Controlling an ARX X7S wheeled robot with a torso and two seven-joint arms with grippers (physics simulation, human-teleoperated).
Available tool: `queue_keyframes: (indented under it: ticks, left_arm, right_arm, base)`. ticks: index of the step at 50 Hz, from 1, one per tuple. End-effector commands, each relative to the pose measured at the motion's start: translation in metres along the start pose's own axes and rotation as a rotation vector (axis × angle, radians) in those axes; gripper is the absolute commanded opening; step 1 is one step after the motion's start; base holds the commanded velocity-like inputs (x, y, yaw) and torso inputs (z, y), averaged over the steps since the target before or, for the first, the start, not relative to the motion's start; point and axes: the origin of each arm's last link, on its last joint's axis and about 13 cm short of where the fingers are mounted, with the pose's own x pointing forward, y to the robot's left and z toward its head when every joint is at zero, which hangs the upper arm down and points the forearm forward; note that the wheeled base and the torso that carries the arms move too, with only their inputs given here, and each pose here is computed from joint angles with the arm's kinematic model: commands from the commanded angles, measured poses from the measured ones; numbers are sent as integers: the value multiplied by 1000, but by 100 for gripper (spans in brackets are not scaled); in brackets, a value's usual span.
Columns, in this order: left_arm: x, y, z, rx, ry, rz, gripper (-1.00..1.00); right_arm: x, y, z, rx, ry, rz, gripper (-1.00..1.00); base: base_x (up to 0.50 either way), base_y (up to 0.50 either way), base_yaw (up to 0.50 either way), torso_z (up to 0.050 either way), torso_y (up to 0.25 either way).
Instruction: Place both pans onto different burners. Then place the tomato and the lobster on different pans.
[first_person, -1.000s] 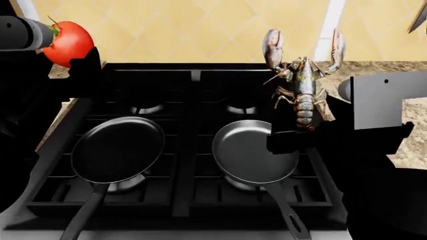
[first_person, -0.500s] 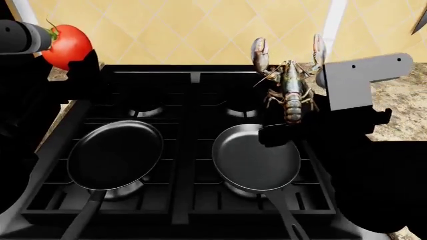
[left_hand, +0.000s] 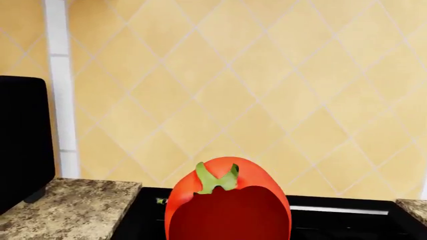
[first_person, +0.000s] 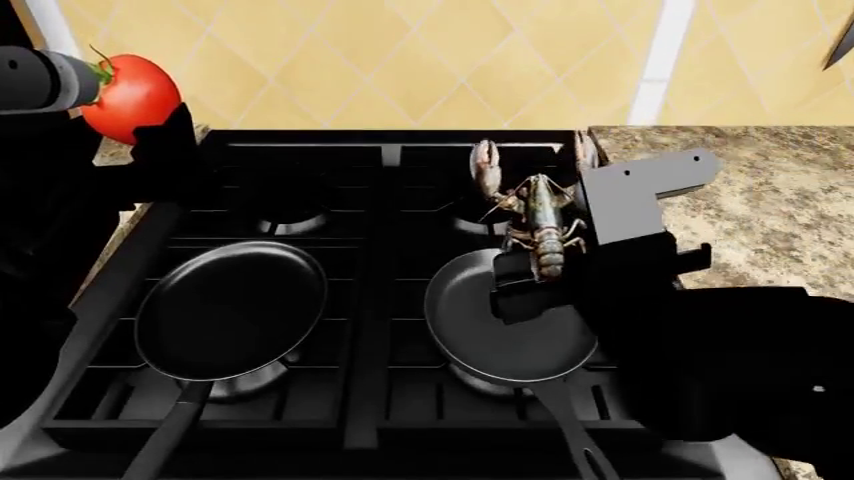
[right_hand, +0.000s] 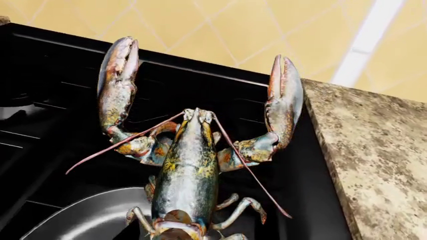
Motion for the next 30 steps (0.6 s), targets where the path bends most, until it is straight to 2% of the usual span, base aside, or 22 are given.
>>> queue_keyframes:
  ticks: [1, 9, 30]
  left_arm:
    - [0, 0, 1, -12, -3, 5, -100]
    - [0, 1, 2, -13, -4, 8, -100]
    - [-1, 3, 0, -16, -2, 15, -100]
  right_arm:
    - [-6, 2, -14, -15, 27, 15, -100]
    - [-17, 3, -19, -22, 21, 22, -100]
    - [-15, 15, -35, -43, 65, 79, -100]
  base:
    - [0, 0, 0, 0, 0]
    - [0, 0, 0, 0, 0]
    - [0, 0, 0, 0, 0]
